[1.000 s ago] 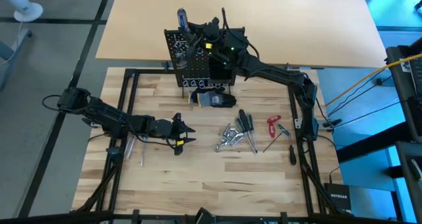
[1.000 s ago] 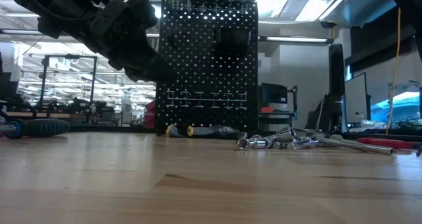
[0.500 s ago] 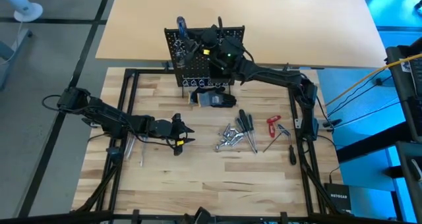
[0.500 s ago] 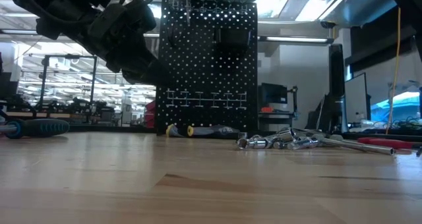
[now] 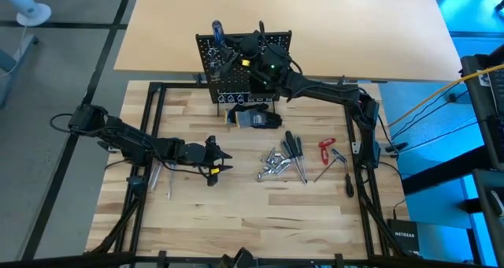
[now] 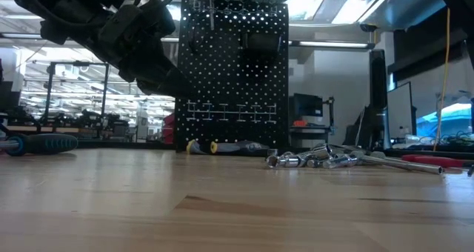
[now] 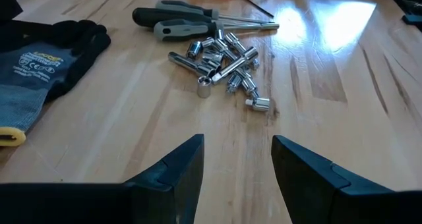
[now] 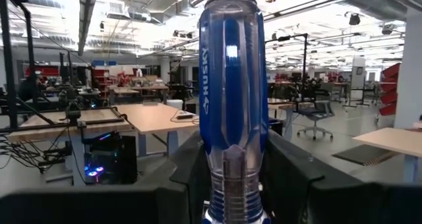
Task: Hang tools onto peg board
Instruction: Hang the blue screwdriver on the pegboard, then hang the right gray screwdriver on the pegboard
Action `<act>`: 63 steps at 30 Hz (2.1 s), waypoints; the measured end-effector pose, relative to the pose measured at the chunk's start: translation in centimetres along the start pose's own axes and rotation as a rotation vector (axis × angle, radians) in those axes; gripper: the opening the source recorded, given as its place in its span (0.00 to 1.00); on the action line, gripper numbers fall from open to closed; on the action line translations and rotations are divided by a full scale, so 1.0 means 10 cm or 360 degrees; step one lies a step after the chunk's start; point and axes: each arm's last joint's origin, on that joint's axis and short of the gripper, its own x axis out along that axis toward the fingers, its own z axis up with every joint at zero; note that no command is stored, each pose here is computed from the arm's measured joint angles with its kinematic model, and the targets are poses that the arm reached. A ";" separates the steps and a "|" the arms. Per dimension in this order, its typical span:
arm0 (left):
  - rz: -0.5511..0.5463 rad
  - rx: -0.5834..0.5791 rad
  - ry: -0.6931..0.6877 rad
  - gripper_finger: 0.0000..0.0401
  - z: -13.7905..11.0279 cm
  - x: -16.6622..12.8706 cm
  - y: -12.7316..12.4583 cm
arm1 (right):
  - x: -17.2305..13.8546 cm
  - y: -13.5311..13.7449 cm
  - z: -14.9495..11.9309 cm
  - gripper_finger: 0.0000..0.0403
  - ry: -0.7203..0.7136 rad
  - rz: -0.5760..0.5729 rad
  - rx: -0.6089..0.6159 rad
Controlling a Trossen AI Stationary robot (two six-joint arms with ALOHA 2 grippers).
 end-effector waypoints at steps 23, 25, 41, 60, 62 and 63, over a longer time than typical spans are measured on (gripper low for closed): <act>-0.0001 -0.0002 -0.0003 0.42 0.00 0.00 0.00 | -0.07 0.22 -0.04 0.38 0.0114 -0.0152 -0.0165; -0.0001 -0.0002 -0.0003 0.42 0.00 0.00 0.00 | -0.07 0.22 -0.03 0.38 0.0115 -0.0158 -0.0181; -0.0039 -0.0010 -0.0003 0.42 0.00 0.00 -0.01 | -0.11 0.29 0.13 0.38 0.0158 -0.0261 -0.0366; -0.0039 -0.0010 -0.0005 0.42 0.01 0.00 -0.01 | -0.12 0.31 0.11 0.58 0.0202 -0.0212 -0.0356; -0.0039 -0.0010 -0.0004 0.42 0.00 0.00 -0.01 | -0.14 0.34 0.13 0.59 0.0212 -0.0253 -0.0410; -0.0039 -0.0010 -0.0004 0.42 0.00 0.00 -0.01 | -0.16 0.35 0.16 0.59 0.0225 -0.0272 -0.0447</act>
